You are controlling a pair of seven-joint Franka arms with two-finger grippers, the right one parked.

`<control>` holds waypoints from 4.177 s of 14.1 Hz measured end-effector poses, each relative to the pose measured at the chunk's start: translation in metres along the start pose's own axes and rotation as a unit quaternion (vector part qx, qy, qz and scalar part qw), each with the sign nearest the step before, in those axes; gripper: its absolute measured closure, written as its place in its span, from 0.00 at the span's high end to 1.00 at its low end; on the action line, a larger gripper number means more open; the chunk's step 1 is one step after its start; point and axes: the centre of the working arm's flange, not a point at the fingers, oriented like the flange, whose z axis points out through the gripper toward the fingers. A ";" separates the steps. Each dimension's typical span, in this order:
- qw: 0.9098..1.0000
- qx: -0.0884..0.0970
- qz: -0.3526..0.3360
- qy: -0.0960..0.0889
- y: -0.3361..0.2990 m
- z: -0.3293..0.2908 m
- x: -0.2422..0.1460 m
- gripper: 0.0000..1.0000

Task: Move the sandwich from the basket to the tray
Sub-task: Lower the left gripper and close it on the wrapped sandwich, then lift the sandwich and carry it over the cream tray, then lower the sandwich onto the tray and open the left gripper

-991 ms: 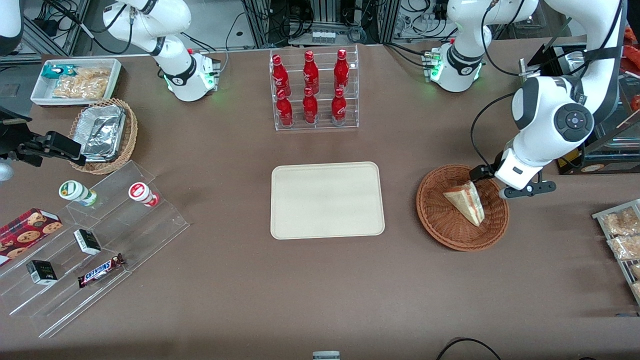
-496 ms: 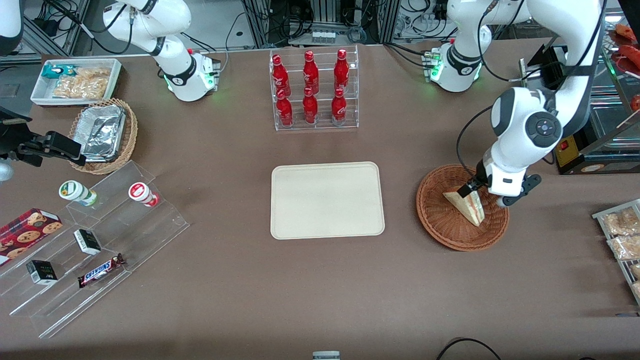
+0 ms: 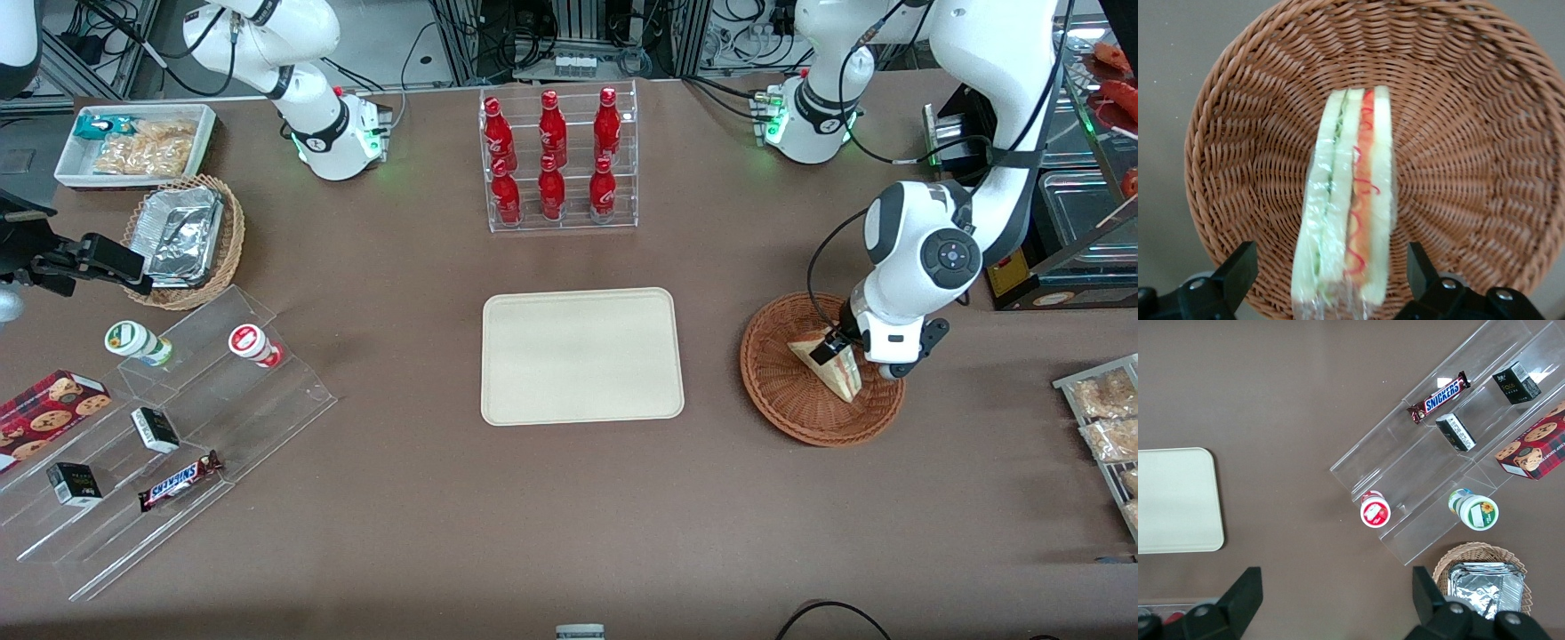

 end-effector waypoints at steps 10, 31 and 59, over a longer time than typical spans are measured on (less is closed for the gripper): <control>0.998 0.016 -0.033 -0.043 0.018 -0.017 0.014 0.18; 0.959 0.023 0.279 -0.053 0.278 -0.032 -0.254 0.15; 0.975 0.032 0.219 0.007 0.287 -0.123 -0.267 1.00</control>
